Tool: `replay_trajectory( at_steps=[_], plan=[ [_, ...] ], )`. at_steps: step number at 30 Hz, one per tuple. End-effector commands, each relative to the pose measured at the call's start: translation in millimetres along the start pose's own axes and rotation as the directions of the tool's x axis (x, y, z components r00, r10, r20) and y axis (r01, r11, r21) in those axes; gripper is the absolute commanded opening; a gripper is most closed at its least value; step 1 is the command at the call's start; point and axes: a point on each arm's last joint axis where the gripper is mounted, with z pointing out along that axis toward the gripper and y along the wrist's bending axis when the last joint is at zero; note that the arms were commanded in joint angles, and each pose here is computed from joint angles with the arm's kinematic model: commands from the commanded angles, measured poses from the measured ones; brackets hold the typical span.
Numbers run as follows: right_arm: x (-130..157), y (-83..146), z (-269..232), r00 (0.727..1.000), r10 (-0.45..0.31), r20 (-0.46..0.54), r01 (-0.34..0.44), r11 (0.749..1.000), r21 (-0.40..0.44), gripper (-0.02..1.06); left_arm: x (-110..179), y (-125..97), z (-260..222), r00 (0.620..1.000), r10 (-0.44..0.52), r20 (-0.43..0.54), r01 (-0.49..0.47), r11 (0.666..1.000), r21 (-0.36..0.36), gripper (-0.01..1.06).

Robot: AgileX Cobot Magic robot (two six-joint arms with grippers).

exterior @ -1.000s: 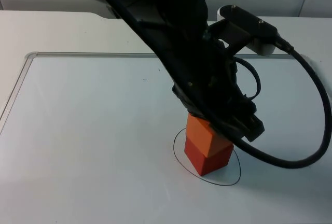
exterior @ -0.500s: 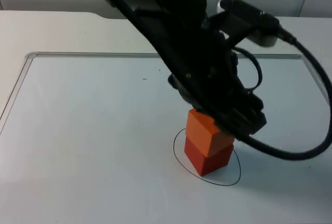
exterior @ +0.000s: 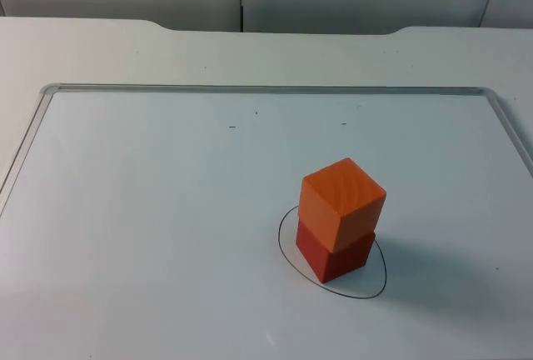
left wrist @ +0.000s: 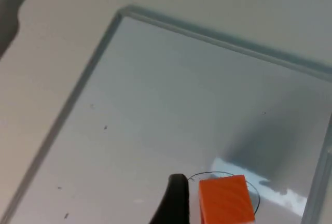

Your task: Pick up one cube with the left hand and another cube with the right hand. First place the cube in the right hand at the target position, then stack the cube in the left hand on top.

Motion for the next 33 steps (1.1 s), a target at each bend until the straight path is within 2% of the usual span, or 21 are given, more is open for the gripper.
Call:
replay_trajectory(
  at_steps=[1,3,4,7,9,10,11,15,16,19,20,21,24,26,27,30,33],
  plan=[
    [0.7,0.3,0.1,1.0,-0.017,0.003,0.017,1.0,-0.004,1.05,1.7,-4.1,-34.6,1.0,0.028,0.002,-0.028,0.999,-0.026,0.76],
    [1.3,2.2,0.1,0.999,-0.047,-0.003,0.047,0.999,-0.026,1.05,8.9,-7.7,-80.7,1.0,0.005,0.029,-0.003,0.997,-0.08,0.76],
    [1.3,2.2,0.1,0.999,-0.047,-0.003,0.047,0.999,-0.026,1.05,8.9,-7.7,-80.7,1.0,0.005,0.029,-0.003,0.997,-0.08,0.76],
    [3.3,5.6,0.8,0.998,-0.062,-0.014,0.061,0.996,-0.058,1.05,22.1,-13.7,-120.4,0.996,0.006,0.092,0.007,0.991,-0.131,0.76],
    [12.8,9.6,4.1,0.997,-0.073,-0.016,0.071,0.994,-0.081,1.05,45.8,-23.0,-140.7,0.988,0.012,0.154,0.012,0.988,-0.155,0.76],
    [12.8,9.6,4.1,0.997,-0.073,-0.016,0.071,0.994,-0.081,1.05,45.8,-23.0,-140.7,0.988,0.012,0.154,0.012,0.988,-0.155,0.76],
    [18.0,11.6,5.9,0.997,-0.074,-0.017,0.072,0.993,-0.092,1.05,57.0,-27.0,-148.8,0.983,0.006,0.183,0.025,0.986,-0.167,0.76],
    [47.8,21.8,13.3,0.997,-0.064,-0.037,0.057,0.987,-0.15,1.05,117.8,-41.4,-155.2,0.98,-0.067,0.185,0.106,0.973,-0.208,0.76],
    [47.8,21.8,13.3,0.997,-0.064,-0.037,0.057,0.987,-0.15,1.05,117.8,-41.4,-155.2,0.98,-0.067,0.185,0.106,0.973,-0.208,0.76],
    [69.1,27.2,14.2,0.997,-0.04,-0.067,0.026,0.981,-0.191,1.05,164.0,-49.1,-160.3,0.96,-0.18,0.212,0.233,0.938,-0.258,0.76],
    [76.1,28.1,12.9,0.997,-0.029,-0.075,0.013,0.979,-0.203,1.05,177.6,-52.6,-161.2,0.95,-0.214,0.226,0.27,0.927,-0.259,0.76],
    [76.1,28.1,12.9,0.997,-0.029,-0.075,0.013,0.979,-0.203,1.05,177.6,-52.6,-161.2,0.95,-0.214,0.226,0.27,0.927,-0.259,0.76],
    [88.9,28.2,7.1,0.997,-0.004,-0.078,-0.013,0.975,-0.222,1.05,215.7,-66.1,-177.1,0.917,-0.252,0.309,0.333,0.91,-0.247,0.76],
    [96.4,26.7,1.7,0.998,-0.013,-0.066,-0.002,0.973,-0.229,1.05,236.8,-73.9,-186.7,0.895,-0.261,0.361,0.358,0.903,-0.237,0.76],
    [96.4,26.7,1.7,0.998,-0.013,-0.066,-0.002,0.973,-0.229,1.05,236.8,-73.9,-186.7,0.895,-0.261,0.361,0.358,0.903,-0.237,0.76],
    [104.1,24.6,-6.6,0.998,-0.019,-0.061,0.004,0.97,-0.243,1.05,268.0,-85.1,-200.3,0.883,-0.261,0.391,0.37,0.899,-0.234,0.76],
    [108.5,24.3,-12.5,0.998,-0.038,-0.046,0.025,0.964,-0.264,1.05,280.7,-89.9,-201.8,0.896,-0.282,0.344,0.371,0.9,-0.229,0.76]
  ],
)
